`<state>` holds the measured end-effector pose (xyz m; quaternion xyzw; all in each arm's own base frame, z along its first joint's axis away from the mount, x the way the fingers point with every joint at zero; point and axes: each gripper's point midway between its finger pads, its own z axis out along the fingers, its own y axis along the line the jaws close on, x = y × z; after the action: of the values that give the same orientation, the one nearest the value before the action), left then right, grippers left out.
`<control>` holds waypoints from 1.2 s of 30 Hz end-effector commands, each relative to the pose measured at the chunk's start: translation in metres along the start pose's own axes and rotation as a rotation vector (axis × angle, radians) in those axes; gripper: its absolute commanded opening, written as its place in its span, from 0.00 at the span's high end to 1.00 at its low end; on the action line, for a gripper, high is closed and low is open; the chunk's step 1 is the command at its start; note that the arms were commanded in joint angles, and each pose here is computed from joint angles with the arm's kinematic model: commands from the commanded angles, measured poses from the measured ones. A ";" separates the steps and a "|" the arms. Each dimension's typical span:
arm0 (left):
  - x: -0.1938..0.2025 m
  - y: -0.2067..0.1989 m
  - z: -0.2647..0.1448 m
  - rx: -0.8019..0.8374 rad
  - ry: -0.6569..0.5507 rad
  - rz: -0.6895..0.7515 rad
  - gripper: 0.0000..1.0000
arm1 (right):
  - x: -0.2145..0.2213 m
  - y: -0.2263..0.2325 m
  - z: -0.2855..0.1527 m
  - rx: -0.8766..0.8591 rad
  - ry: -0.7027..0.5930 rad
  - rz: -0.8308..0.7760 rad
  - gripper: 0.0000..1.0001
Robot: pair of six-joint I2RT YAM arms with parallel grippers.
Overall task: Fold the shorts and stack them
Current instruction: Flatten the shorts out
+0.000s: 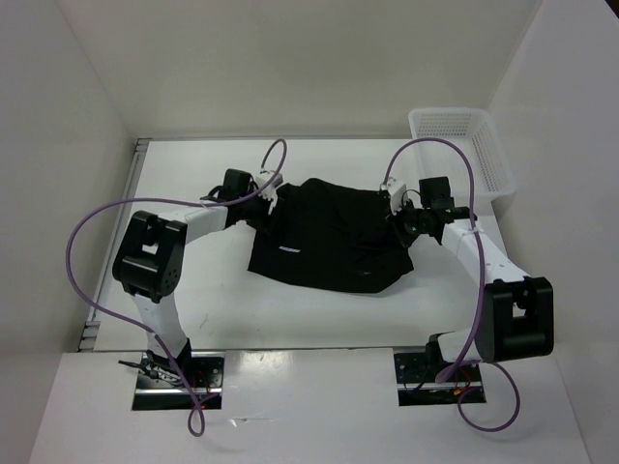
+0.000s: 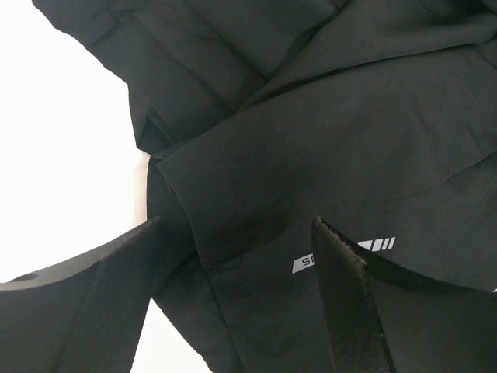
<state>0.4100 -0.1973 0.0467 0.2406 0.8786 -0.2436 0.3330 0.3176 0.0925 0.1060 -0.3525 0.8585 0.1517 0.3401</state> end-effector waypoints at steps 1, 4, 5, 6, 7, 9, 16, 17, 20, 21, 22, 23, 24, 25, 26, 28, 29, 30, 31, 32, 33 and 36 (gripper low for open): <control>-0.028 -0.007 -0.010 0.008 -0.088 0.052 0.19 | -0.017 -0.012 -0.004 0.041 -0.047 -0.051 0.99; -0.024 -0.011 -0.010 0.029 -0.073 0.045 0.30 | -0.019 -0.012 -0.006 0.045 -0.054 -0.055 0.99; -0.021 -0.017 -0.009 0.046 -0.060 0.045 0.43 | -0.019 -0.012 -0.006 0.045 -0.054 -0.055 0.99; -0.024 -0.018 -0.012 0.046 -0.068 0.049 0.50 | -0.019 -0.013 -0.006 0.046 -0.054 -0.065 0.99; -0.024 -0.018 -0.012 0.046 -0.068 0.049 0.55 | -0.019 -0.013 -0.006 0.046 -0.054 -0.065 0.97; -0.023 -0.019 -0.012 0.030 -0.071 0.059 0.63 | -0.015 -0.011 -0.005 0.041 -0.047 -0.061 0.97; -0.020 -0.021 -0.016 0.008 -0.065 0.062 0.75 | -0.017 -0.013 -0.008 0.059 -0.057 -0.078 0.97; -0.023 -0.022 -0.019 0.007 -0.073 0.066 0.77 | -0.017 -0.013 -0.008 0.059 -0.057 -0.078 0.97; -0.009 -0.025 -0.020 0.023 -0.019 0.041 0.93 | -0.009 -0.009 -0.005 0.049 -0.043 -0.056 0.96; -0.008 -0.029 -0.024 0.034 -0.014 0.039 1.00 | -0.009 -0.009 -0.005 0.049 -0.043 -0.037 0.96; 0.000 -0.033 -0.024 0.042 0.018 0.030 1.00 | -0.009 -0.008 -0.005 0.048 -0.043 -0.022 0.96; 0.001 -0.037 -0.028 0.055 0.026 0.026 1.00 | -0.012 -0.005 -0.007 0.040 -0.057 -0.011 0.96; 0.001 -0.040 -0.033 0.055 0.033 0.023 1.00 | -0.024 -0.008 -0.010 0.053 -0.088 0.038 0.98; 0.000 -0.042 -0.039 0.056 0.048 0.016 1.00 | -0.035 -0.011 -0.012 0.067 -0.119 0.060 1.00; -0.017 -0.033 -0.052 0.006 0.011 0.020 1.00 | -0.057 -0.020 -0.022 0.095 -0.170 0.076 1.00; -0.031 -0.021 -0.070 -0.032 -0.008 -0.001 1.00 | -0.081 -0.035 -0.033 0.109 -0.244 0.185 1.00; -0.045 -0.011 -0.083 -0.063 -0.040 -0.006 1.00 | -0.099 -0.045 -0.040 0.121 -0.298 0.202 1.00; -0.070 0.012 -0.101 -0.119 -0.097 -0.023 1.00 | -0.124 -0.057 -0.050 0.132 -0.356 0.212 1.00; -0.080 0.021 -0.114 -0.142 -0.122 -0.032 1.00 | -0.138 -0.062 -0.056 0.128 -0.394 0.259 1.00; -0.094 0.034 -0.126 -0.177 -0.159 -0.035 1.00 | -0.152 -0.065 -0.060 0.121 -0.425 0.255 1.00; -0.108 0.043 -0.140 -0.202 -0.196 -0.036 1.00 | -0.178 -0.070 -0.075 0.125 -0.477 0.219 1.00; -0.156 0.073 -0.195 -0.307 -0.352 -0.015 1.00 | -0.223 -0.080 -0.091 0.104 -0.561 0.174 1.00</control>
<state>0.4544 -0.1003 0.1937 0.1520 0.8697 -0.1829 0.4325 0.4221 0.0892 0.2527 -0.1986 0.8231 0.1955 0.4948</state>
